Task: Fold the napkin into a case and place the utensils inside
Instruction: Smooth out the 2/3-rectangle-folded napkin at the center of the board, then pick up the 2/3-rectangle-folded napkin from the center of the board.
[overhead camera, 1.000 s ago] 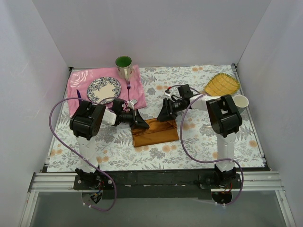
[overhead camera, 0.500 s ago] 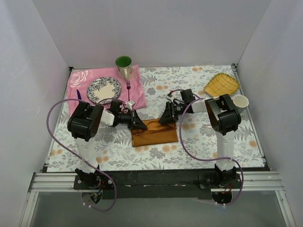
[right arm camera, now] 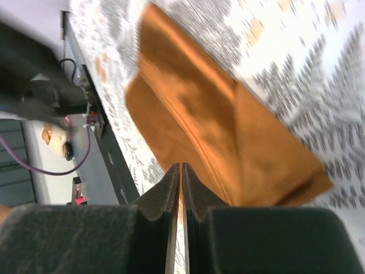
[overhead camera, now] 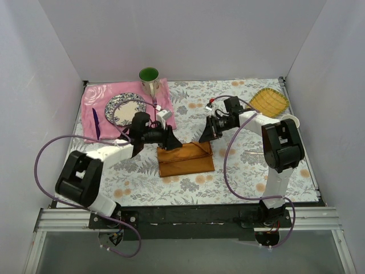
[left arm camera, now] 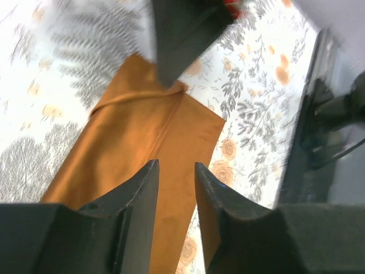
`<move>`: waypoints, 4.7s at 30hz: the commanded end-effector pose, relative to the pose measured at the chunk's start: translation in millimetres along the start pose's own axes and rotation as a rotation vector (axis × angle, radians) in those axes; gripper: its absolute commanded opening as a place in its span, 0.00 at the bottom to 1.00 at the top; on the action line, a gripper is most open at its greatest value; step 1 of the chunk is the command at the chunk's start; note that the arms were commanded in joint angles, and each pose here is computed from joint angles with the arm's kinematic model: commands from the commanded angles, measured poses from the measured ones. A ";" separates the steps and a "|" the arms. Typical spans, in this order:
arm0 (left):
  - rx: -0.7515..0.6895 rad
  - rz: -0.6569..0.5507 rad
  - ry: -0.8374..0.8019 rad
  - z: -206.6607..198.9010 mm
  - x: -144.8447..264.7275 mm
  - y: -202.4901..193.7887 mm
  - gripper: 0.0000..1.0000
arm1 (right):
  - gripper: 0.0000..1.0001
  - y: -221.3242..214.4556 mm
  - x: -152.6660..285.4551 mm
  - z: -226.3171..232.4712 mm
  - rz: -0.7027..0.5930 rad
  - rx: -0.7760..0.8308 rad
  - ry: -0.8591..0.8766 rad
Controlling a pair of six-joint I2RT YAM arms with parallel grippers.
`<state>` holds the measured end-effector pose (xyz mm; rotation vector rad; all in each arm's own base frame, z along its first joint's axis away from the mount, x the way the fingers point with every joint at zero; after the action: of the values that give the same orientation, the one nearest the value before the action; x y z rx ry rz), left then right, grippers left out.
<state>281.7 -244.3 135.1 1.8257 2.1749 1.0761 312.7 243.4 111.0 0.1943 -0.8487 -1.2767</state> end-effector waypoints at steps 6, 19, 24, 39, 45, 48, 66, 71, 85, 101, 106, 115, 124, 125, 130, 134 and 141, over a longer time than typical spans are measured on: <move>-0.924 0.066 0.196 -31.0 -25.6 -69.0 0.40 | 0.07 -53.6 -9.3 -38.2 0.128 -0.079 -0.110; -1.248 0.213 0.275 -12.7 -71.6 -120.5 0.33 | 0.06 -80.0 -15.0 -60.5 0.197 -0.096 -0.175; -1.246 0.268 0.324 5.8 -74.0 -129.9 0.12 | 0.05 -81.8 -14.6 -62.2 0.203 -0.099 -0.180; -0.900 0.326 0.152 -38.9 -64.7 -135.6 0.00 | 0.06 -86.6 -5.0 -51.4 0.212 0.015 -0.173; -0.758 0.291 0.125 -38.6 -65.5 -105.4 0.00 | 0.07 -87.4 -5.5 -53.3 0.229 0.025 -0.169; -0.690 0.276 0.105 -36.0 -66.9 -88.6 0.00 | 0.07 -85.9 -5.9 -53.6 0.227 0.029 -0.166; -0.862 0.350 0.095 -31.8 -67.0 -122.7 0.39 | 0.08 -86.6 -8.4 -59.3 0.236 0.015 -0.168; -0.867 0.372 0.163 -11.7 -73.8 -130.1 0.43 | 0.08 -86.4 -8.6 -60.3 0.237 0.015 -0.170; -0.719 0.433 0.177 9.2 -77.5 -130.4 0.05 | 0.08 -87.6 -7.6 -60.2 0.243 0.030 -0.170; -0.496 0.402 -0.012 -38.6 -64.9 -107.0 0.00 | 0.15 -61.1 -1.5 -40.9 0.178 0.130 -0.125; -0.544 0.394 0.018 -30.2 -66.4 -103.2 0.14 | 0.16 -56.5 -0.3 -39.1 0.171 0.138 -0.119; -0.701 0.455 0.121 -10.4 -72.3 -119.1 0.40 | 0.15 -57.5 -1.6 -41.1 0.178 0.123 -0.119; -0.704 0.582 0.217 23.2 -74.4 -142.4 0.29 | 0.15 -59.1 -2.0 -40.9 0.180 0.118 -0.113; -0.705 0.591 0.220 24.5 -75.2 -143.7 0.25 | 0.15 -59.5 -2.6 -40.9 0.182 0.119 -0.112; -0.669 0.643 0.205 23.8 -70.7 -152.2 0.00 | 0.15 -56.2 -0.4 -38.2 0.173 0.137 -0.110; -0.639 0.646 0.130 6.6 -64.1 -154.5 0.00 | 0.16 -51.0 2.8 -34.1 0.163 0.161 -0.100; -0.582 0.648 -0.016 -26.9 -52.0 -153.6 0.00 | 0.18 -30.3 13.1 -21.8 0.126 0.246 -0.092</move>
<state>188.8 -325.8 47.8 2.0244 1.0998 1.7002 288.4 212.4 48.6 0.1499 -0.9923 -1.0673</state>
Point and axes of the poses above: each gripper's point midway between its finger pads, its own x axis back along the fingers, its own z axis along the line the jaws close on, y = z × x, the point moved 3 cm from there along x, back along the fingers, and after that the axes turned 14 degrees about x, right-handed, at the moved point
